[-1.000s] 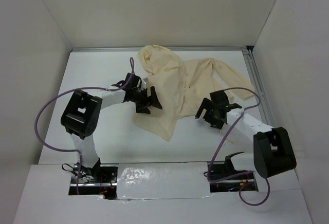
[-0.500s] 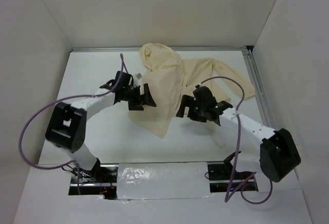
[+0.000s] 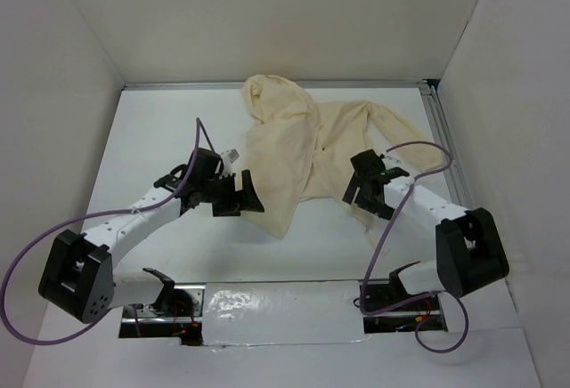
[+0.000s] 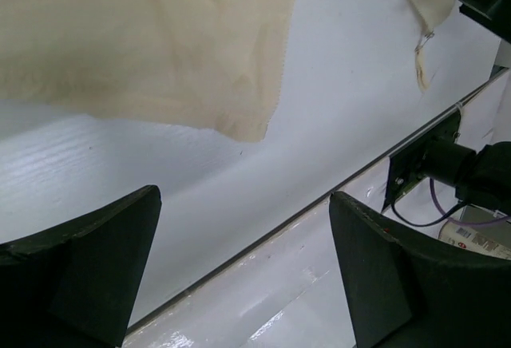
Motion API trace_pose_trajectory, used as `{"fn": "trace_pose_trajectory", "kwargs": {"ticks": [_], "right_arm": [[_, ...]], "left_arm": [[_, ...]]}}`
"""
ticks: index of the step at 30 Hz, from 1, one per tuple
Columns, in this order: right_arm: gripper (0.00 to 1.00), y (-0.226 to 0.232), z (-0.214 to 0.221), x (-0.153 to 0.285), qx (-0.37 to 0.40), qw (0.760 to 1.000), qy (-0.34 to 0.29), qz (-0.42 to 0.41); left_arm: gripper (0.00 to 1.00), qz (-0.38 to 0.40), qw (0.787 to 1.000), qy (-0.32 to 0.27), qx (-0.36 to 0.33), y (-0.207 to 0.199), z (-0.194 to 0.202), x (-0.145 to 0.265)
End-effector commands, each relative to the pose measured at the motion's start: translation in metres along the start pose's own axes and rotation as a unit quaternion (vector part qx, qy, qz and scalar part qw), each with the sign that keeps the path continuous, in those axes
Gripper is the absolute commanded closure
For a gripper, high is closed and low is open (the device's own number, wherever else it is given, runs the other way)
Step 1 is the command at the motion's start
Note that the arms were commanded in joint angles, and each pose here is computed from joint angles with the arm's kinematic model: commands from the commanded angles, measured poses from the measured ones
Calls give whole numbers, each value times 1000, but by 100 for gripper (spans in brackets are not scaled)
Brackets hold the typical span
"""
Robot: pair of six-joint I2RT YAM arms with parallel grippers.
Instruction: Zip up the jacket
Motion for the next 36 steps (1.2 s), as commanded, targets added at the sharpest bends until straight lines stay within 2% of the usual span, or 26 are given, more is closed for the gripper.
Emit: {"fn": "trace_pose_trajectory", "kwargs": {"ticks": [1,3,4,9,14,17,19,23,30,32,36], "right_arm": [[2,17,-1,-2,44,999,-9,-23],[4,29,1,4,66,996,-15,-59],[5,44,4,9,72,992,-9,-103],[7,94,35,41,125,954,11,-274],[7,119,62,53,165,926,43,-337],[5,129,70,49,181,928,60,-322],[5,125,76,39,193,944,56,-261],[5,125,73,55,197,948,26,-248],[3,74,59,75,189,961,-35,-197],[4,61,57,70,186,964,-37,-186],[12,47,43,64,166,969,-47,-178]], "left_arm": [[1,-3,1000,-6,4,-2,4,5],[1,-5,1000,-10,5,-1,4,6],[1,-3,1000,-10,4,-2,4,6],[1,2,1000,-7,6,-2,7,7],[1,-3,1000,-6,8,0,11,9],[1,8,1000,-3,5,0,15,11],[1,9,1000,-3,3,0,16,12],[1,9,1000,-4,-6,-2,17,15],[1,15,1000,6,-27,-4,19,10],[1,12,1000,7,-28,-3,18,8],[1,11,999,7,-35,-5,18,7]]}}
Point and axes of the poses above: each gripper's point midway between its finger pads, its own x axis back along the fingers, its own y axis along the line the jaws close on, z = x × y, the point moved 3 cm from there along x, back along the fingers, and after that the axes turned 9 degrees about x, right-handed, at the moved point
